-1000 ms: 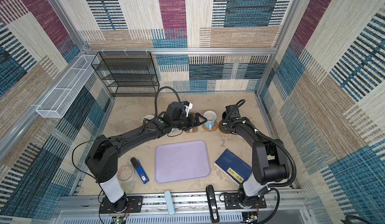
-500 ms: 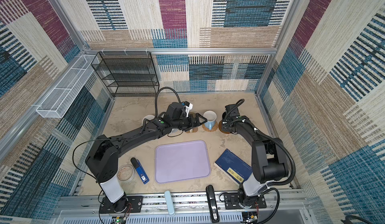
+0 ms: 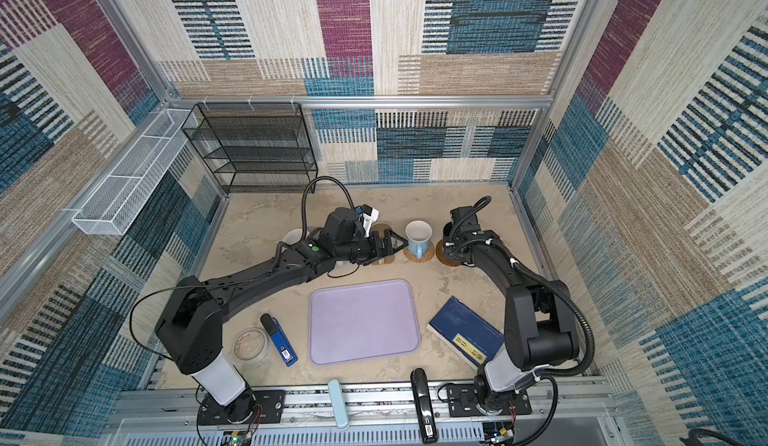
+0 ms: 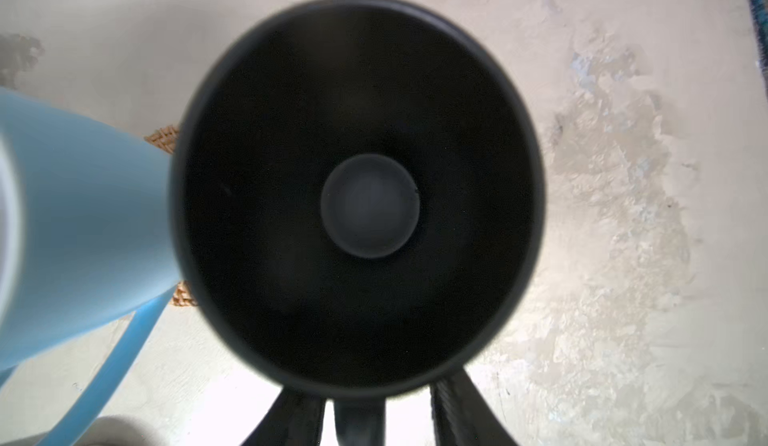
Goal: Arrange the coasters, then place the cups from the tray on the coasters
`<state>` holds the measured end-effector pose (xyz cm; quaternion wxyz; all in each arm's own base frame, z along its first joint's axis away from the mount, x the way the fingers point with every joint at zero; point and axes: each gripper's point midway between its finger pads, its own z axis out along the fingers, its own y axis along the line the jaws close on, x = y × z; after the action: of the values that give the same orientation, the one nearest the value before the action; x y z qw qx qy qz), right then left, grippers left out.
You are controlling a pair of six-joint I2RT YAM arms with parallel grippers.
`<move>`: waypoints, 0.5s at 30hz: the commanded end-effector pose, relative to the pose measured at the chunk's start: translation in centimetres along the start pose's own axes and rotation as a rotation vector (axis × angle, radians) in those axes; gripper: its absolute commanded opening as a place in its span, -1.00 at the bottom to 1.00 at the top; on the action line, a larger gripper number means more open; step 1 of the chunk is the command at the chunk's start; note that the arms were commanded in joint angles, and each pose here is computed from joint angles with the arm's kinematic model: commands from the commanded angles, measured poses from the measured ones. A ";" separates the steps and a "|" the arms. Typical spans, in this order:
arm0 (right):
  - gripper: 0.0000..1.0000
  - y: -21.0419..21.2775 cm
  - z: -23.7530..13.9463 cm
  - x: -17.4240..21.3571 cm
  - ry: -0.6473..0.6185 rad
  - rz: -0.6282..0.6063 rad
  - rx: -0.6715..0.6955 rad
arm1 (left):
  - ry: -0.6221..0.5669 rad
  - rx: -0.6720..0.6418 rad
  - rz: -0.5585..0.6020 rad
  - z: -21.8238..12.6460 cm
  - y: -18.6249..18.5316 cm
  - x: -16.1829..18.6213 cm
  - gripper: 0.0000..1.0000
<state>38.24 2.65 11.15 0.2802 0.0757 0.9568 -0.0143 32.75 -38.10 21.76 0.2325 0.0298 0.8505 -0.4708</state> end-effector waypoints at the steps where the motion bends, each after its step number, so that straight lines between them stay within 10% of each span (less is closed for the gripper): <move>1: -0.04 0.4 -2.0 -1.4 -0.081 0.040 -0.040 | -0.093 -0.035 0.063 -2.0 0.1 -1.4 0.95; 6: 0.28 0.5 -6.8 -3.7 -0.261 0.070 -0.102 | -0.232 -0.196 0.133 -7.3 2.6 -2.7 0.97; 7: 0.81 0.4 -7.8 -4.2 -0.319 0.077 -0.115 | -0.284 -0.241 0.160 -9.0 3.2 -3.2 0.98; 9: 0.99 0.6 -9.4 -4.5 -0.419 0.093 -0.164 | -0.381 -0.329 0.213 -12.3 4.4 -4.1 0.98; 15: 0.99 -0.4 -12.0 -4.7 -0.655 0.159 -0.199 | -0.613 -0.715 0.317 -21.7 9.8 -6.2 0.98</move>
<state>34.42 2.86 20.06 0.4991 0.0965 0.8587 0.0656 32.34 -19.64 27.42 0.4941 -0.0459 0.8322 -0.2473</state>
